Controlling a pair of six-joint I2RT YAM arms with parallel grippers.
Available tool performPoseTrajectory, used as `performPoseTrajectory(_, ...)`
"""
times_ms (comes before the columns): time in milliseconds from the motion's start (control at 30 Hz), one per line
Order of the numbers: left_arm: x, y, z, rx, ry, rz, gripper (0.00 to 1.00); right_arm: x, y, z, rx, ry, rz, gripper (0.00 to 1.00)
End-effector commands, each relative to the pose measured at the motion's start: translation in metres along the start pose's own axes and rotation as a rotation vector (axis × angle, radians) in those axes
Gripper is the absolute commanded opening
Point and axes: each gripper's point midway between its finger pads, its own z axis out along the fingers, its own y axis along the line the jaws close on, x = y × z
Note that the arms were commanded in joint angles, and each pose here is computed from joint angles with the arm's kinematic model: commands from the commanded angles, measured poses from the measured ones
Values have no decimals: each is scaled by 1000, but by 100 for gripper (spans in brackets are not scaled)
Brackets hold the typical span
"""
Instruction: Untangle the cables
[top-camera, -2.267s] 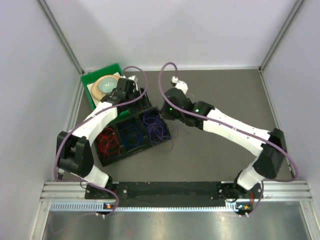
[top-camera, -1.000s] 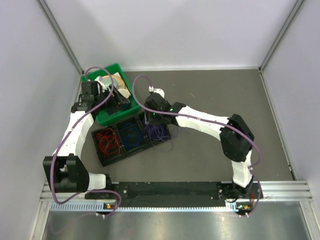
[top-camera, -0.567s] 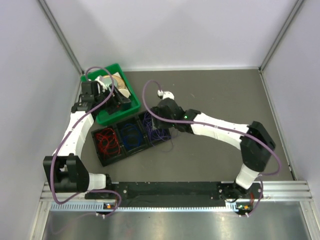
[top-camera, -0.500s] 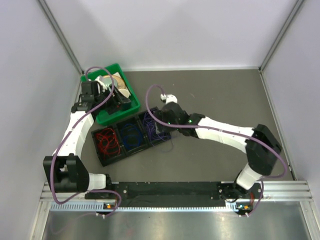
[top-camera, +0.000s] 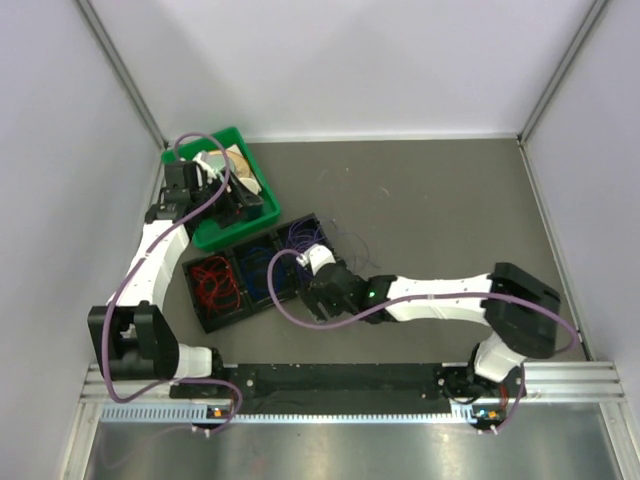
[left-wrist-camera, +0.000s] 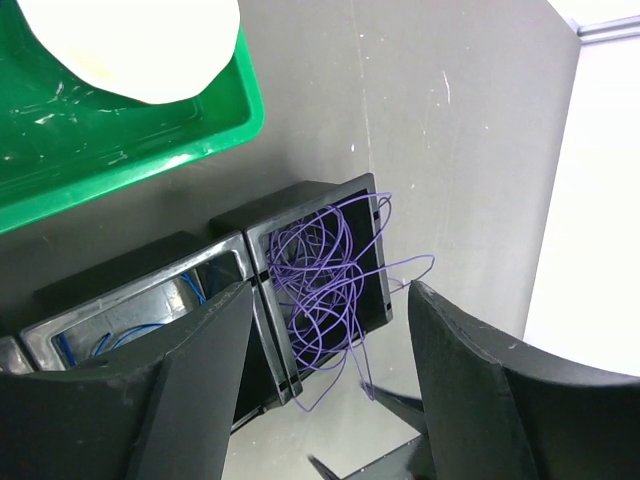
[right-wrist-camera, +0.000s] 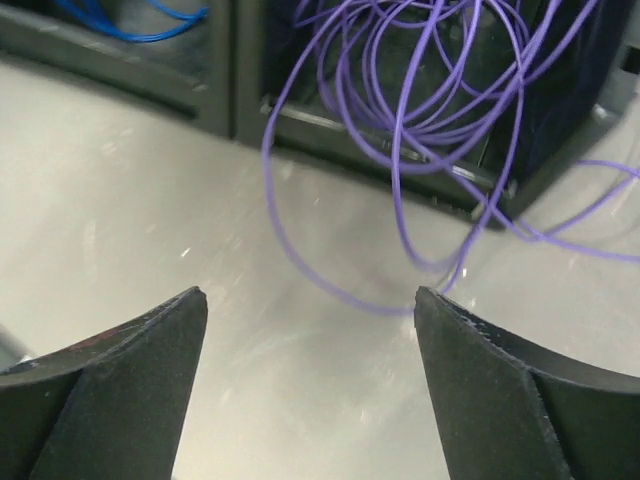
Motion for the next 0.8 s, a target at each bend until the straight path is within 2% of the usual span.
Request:
performPoseTrajectory(0, -1, -2, 9, 41, 18, 0, 68, -29, 7, 21, 32, -69, -10, 75)
performPoseTrajectory(67, 2, -2, 11, 47, 31, -13, 69, -27, 7, 29, 53, -60, -19, 64)
performPoseTrajectory(100, 3, -2, 12, 52, 34, -16, 69, -30, 7, 31, 58, -59, -23, 51)
performPoseTrajectory(167, 4, -2, 13, 59, 35, -20, 69, -30, 4, 34, 86, -53, -21, 31)
performPoseTrajectory(200, 5, -1, 13, 60, 39, -20, 69, -31, 3, 32, 92, -61, -18, 8)
performPoseTrajectory(233, 5, -2, 13, 61, 40, -19, 69, -39, 1, 25, 98, -90, -6, 0)
performPoseTrajectory(333, 4, -2, 13, 62, 40, -11, 69, -54, -3, 11, 101, -135, -3, 0)
performPoseTrajectory(500, 4, 0, 14, 51, 35, -12, 69, -106, -8, -18, 88, -239, -31, 0)
performPoseTrajectory(700, 12, 3, 16, 62, 62, -38, 68, -164, -37, -13, 27, -357, 76, 0)
performPoseTrajectory(767, 13, 5, 16, 54, 61, -37, 68, -171, -41, -4, 6, -352, 103, 0)
